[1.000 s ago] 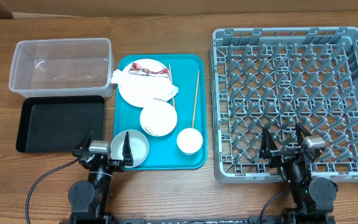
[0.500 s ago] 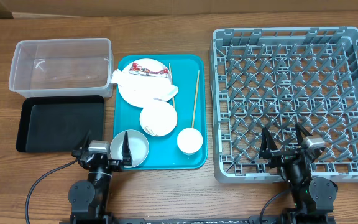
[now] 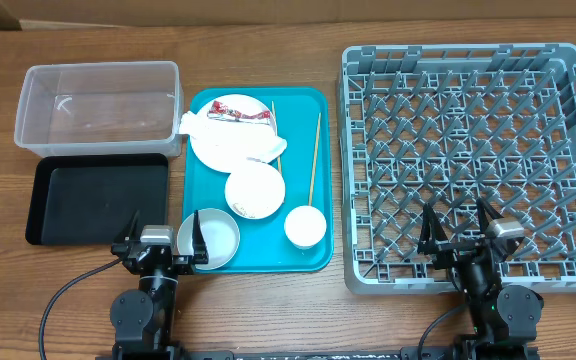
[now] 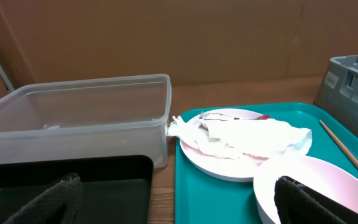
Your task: Sort waste into correct bins and load items into the dishwasher
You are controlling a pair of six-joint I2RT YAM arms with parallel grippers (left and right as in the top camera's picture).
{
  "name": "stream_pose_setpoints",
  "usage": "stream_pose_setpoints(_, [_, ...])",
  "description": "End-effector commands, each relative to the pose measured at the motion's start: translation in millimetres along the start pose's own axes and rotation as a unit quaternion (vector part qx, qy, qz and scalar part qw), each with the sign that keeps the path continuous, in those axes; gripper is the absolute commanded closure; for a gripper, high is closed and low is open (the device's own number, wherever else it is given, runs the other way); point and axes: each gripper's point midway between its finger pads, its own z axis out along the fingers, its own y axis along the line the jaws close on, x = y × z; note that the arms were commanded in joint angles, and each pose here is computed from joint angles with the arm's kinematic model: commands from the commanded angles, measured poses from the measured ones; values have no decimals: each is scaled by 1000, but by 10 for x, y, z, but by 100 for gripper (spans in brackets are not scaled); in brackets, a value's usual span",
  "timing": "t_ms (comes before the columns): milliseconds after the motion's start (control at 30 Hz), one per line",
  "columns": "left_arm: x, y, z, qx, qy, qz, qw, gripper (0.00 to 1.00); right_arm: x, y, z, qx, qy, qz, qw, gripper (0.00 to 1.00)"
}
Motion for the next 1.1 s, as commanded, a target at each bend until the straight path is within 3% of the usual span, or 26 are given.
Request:
stream_pose_setpoints(0, [-40, -66, -4, 18, -11, 2, 1000, 0, 3, 10, 1, -5, -4, 1, 1000, 0])
stream_pose_setpoints(333, [-301, -327, -69, 96, -53, 5, 994, 0, -70, 178, -22, -49, -6, -2, 999, 0])
stream_pose_setpoints(633, [-819, -416, -194, 129, -76, 11, 989, 0, -682, 260, -166, -40, -63, -18, 997, 0])
stream_pose_setpoints(833, [-1104, -538, -76, 174, -36, 6, 984, 0, -1015, 353, -305, -43, -84, -34, 995, 0])
stream_pose_setpoints(1067, [-1359, -576, 296, 197, 81, -19, 977, 0, -1122, 358, -358, -30, -57, -38, 997, 0])
